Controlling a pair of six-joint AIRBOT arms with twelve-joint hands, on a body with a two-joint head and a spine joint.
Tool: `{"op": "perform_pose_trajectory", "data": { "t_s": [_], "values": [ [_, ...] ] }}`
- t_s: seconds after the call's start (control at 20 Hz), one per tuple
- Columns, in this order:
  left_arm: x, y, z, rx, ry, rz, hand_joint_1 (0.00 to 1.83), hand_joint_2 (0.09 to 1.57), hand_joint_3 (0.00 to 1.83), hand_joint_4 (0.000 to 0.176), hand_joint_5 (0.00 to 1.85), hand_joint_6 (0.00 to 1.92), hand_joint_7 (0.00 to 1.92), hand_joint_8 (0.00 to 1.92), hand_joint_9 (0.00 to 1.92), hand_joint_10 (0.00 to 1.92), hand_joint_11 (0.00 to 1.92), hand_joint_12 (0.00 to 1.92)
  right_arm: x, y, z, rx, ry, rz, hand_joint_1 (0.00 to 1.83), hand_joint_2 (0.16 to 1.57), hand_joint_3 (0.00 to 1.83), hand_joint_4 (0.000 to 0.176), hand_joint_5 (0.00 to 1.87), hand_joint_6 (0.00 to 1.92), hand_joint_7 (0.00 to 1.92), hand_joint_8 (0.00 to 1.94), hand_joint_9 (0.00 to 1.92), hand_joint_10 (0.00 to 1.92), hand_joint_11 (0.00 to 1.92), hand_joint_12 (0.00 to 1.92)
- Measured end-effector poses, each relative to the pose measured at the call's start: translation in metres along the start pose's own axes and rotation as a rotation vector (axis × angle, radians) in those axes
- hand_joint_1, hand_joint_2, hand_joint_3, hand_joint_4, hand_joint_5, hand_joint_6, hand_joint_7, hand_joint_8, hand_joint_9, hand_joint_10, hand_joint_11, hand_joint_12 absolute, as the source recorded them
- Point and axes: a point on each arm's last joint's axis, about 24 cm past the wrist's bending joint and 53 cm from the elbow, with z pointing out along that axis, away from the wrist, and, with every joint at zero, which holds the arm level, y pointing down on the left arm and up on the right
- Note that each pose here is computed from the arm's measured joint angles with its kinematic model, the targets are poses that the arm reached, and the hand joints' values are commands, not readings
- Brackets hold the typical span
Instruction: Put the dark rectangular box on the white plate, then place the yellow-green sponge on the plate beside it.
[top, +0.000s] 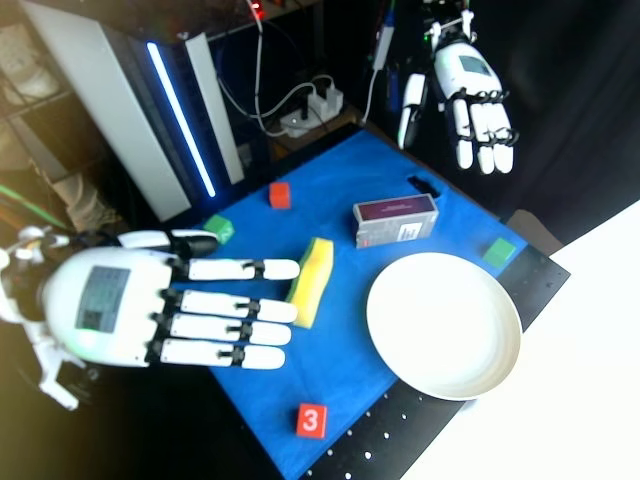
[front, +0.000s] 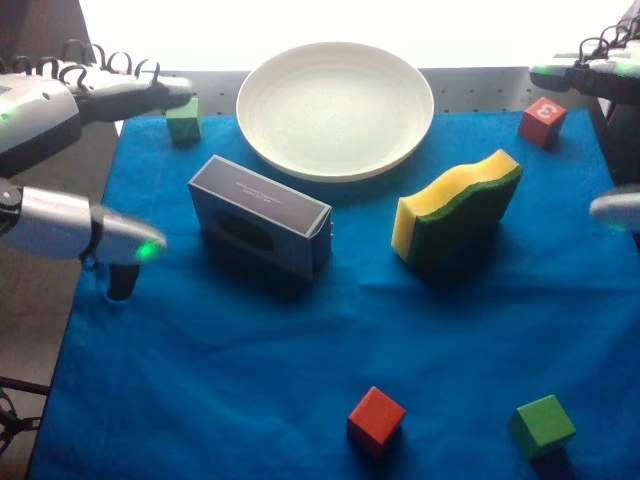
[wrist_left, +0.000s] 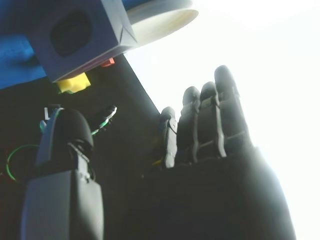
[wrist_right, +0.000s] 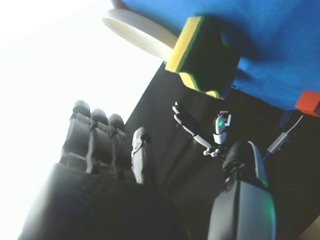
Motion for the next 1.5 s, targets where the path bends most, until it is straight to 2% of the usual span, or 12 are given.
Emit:
{"op": "perform_pose_trajectory", "data": {
  "t_s": [0.05,0.2,0.3,0.4,0.5,0.65,0.85,0.9,1.0,1.05,1.25,1.5],
  "values": [
    [0.0,0.001,0.0,-0.003,0.002,-0.001,0.68,0.9,0.0,0.063,0.28,0.0,0.23,0.0,0.17,0.01,0.0,0.32,0.0,-0.001,0.0,0.003,0.0,0.0,0.62,1.12,0.0,0.07,0.19,0.0,0.19,0.0,0.14,0.01,0.0,0.4],
    [0.001,0.003,0.001,-0.011,0.006,-0.001,0.71,0.89,0.0,0.027,0.3,0.0,0.23,0.0,0.16,0.0,0.0,0.42,0.001,-0.002,0.001,0.002,0.001,0.0,0.66,1.15,0.0,0.107,0.18,0.0,0.17,0.0,0.14,0.01,0.0,0.38],
    [0.0,-0.005,0.018,0.014,0.006,0.014,0.72,0.89,0.0,0.043,0.29,0.0,0.22,0.0,0.15,0.0,0.0,0.38,0.003,-0.003,0.002,0.004,0.005,0.003,0.7,1.15,0.0,0.11,0.19,0.0,0.18,0.0,0.16,0.01,0.03,0.39],
    [0.002,-0.018,0.039,0.05,0.004,0.025,0.78,0.86,0.0,0.094,0.29,0.0,0.21,0.0,0.13,0.01,0.0,0.27,0.006,-0.002,0.003,-0.002,0.008,0.004,0.7,1.17,0.0,0.095,0.18,0.0,0.18,0.01,0.11,0.01,0.0,0.19],
    [0.01,-0.027,0.053,0.066,0.035,0.05,0.81,0.86,0.0,0.045,0.34,0.01,0.25,0.0,0.19,0.0,0.0,0.44,0.007,-0.003,0.004,-0.001,0.011,0.006,0.71,1.16,0.0,0.09,0.19,0.0,0.15,0.0,0.09,0.01,0.04,0.13],
    [0.02,-0.041,0.068,0.092,0.069,0.096,0.73,0.89,0.0,0.123,0.33,0.0,0.25,0.0,0.18,0.0,0.0,0.41,0.006,-0.004,0.004,0.002,0.009,0.003,0.68,1.16,0.0,0.102,0.19,0.0,0.15,0.0,0.09,0.0,0.04,0.14],
    [0.028,-0.025,0.082,0.06,0.106,0.048,0.69,0.87,0.0,0.123,0.34,0.0,0.34,0.01,0.29,0.01,0.0,0.62,0.006,-0.004,0.004,0.003,0.009,0.003,0.62,1.15,0.0,0.107,0.2,0.0,0.18,0.0,0.15,0.0,0.0,0.42],
    [0.029,-0.021,0.086,0.054,0.114,0.009,0.67,0.87,0.0,0.12,0.36,0.01,0.35,0.01,0.3,0.01,0.0,0.64,0.006,-0.004,0.004,0.002,0.009,0.003,0.63,1.15,0.0,0.102,0.2,0.0,0.18,0.0,0.15,0.0,0.0,0.45],
    [0.035,-0.017,0.092,0.049,0.133,-0.026,0.7,0.92,0.0,0.018,0.52,0.01,0.5,0.01,0.42,0.01,0.0,0.84,0.007,-0.004,0.004,0.002,0.01,0.004,0.61,1.15,0.0,0.084,0.2,0.0,0.17,0.0,0.19,0.0,0.02,0.68],
    [0.038,-0.018,0.093,0.048,0.14,-0.023,0.73,0.94,0.0,0.001,0.55,0.01,0.55,0.01,0.45,0.01,0.0,0.89,0.007,-0.004,0.004,0.001,0.01,0.004,0.62,1.15,0.0,0.095,0.19,0.0,0.16,0.0,0.18,0.0,0.01,0.7],
    [0.054,-0.018,0.097,0.038,0.184,0.01,0.78,0.96,0.0,0.0,0.59,0.0,0.58,0.0,0.5,0.01,0.0,0.99,0.007,-0.004,0.004,0.002,0.01,0.007,0.64,1.16,0.0,0.096,0.17,0.0,0.14,0.0,0.17,0.0,0.07,0.55],
    [0.059,-0.012,0.097,0.019,0.206,0.035,0.84,1.01,0.01,0.0,0.64,0.0,0.71,0.01,0.58,0.02,0.0,1.13,0.007,-0.004,0.004,0.001,0.01,0.007,0.54,1.19,0.0,0.044,0.13,0.0,0.16,0.0,0.21,0.0,0.18,0.37]
  ]
}}
